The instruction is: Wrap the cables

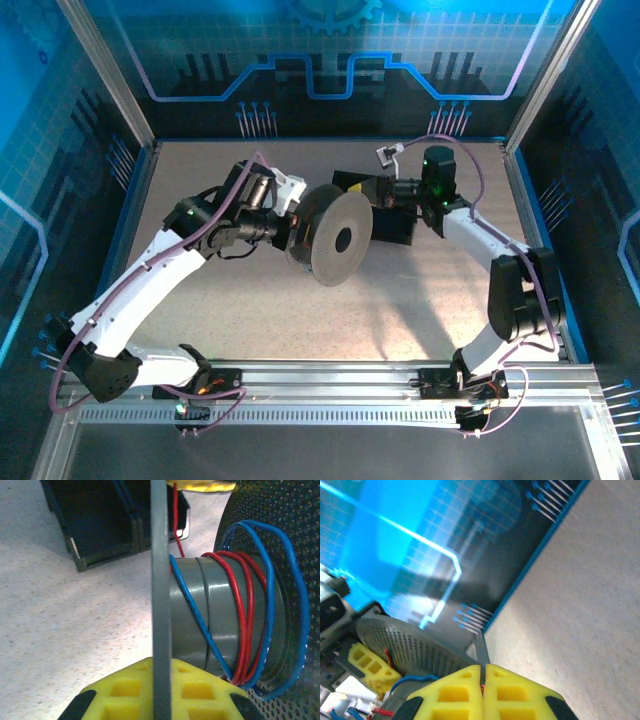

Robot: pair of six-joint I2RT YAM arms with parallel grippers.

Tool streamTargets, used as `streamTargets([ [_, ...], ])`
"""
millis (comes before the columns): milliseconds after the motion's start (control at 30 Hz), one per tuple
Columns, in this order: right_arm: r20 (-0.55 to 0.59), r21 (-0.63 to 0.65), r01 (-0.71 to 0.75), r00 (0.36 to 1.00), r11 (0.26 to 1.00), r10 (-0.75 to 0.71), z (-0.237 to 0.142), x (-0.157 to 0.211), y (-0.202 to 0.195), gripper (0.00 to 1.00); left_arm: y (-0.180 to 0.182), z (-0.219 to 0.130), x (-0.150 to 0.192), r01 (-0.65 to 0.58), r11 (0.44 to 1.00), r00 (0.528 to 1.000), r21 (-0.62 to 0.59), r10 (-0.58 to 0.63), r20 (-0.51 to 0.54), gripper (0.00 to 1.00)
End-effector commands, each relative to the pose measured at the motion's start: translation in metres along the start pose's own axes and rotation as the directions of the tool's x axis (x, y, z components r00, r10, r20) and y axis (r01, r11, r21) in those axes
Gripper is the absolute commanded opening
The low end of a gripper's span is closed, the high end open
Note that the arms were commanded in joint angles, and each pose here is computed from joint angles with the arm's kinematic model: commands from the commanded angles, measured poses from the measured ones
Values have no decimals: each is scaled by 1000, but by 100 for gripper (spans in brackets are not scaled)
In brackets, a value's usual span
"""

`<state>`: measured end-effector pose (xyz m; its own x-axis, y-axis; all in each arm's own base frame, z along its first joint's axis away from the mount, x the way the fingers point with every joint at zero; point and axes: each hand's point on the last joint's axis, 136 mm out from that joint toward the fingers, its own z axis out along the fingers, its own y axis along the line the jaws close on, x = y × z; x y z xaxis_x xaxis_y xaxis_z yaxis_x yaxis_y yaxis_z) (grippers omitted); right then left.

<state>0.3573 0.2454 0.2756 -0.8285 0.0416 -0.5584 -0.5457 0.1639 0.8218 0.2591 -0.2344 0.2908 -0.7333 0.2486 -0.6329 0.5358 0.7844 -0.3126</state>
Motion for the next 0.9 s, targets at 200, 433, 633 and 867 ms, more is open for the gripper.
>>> streamTargets([
  [200, -138, -5, 445, 887, 895, -442, -14, 27, 58, 0, 0, -10, 21, -332, 942, 942, -44, 329, -61, 0],
  [433, -108, -120, 582, 797, 804, -594, -24, 35, 92, 0, -11, -18, 16, -421, 907, 907, 12, 422, -23, 0],
  [633, -141, -184, 580, 783, 794, -605, -26, 35, 106, 0, -15, -29, 4, -424, 903, 905, 73, 419, 79, 0],
  [867, -268, -268, 544, 751, 795, -604, 5, 62, 110, 0, -34, -33, -11, -440, 875, 895, 200, 410, 177, 0],
])
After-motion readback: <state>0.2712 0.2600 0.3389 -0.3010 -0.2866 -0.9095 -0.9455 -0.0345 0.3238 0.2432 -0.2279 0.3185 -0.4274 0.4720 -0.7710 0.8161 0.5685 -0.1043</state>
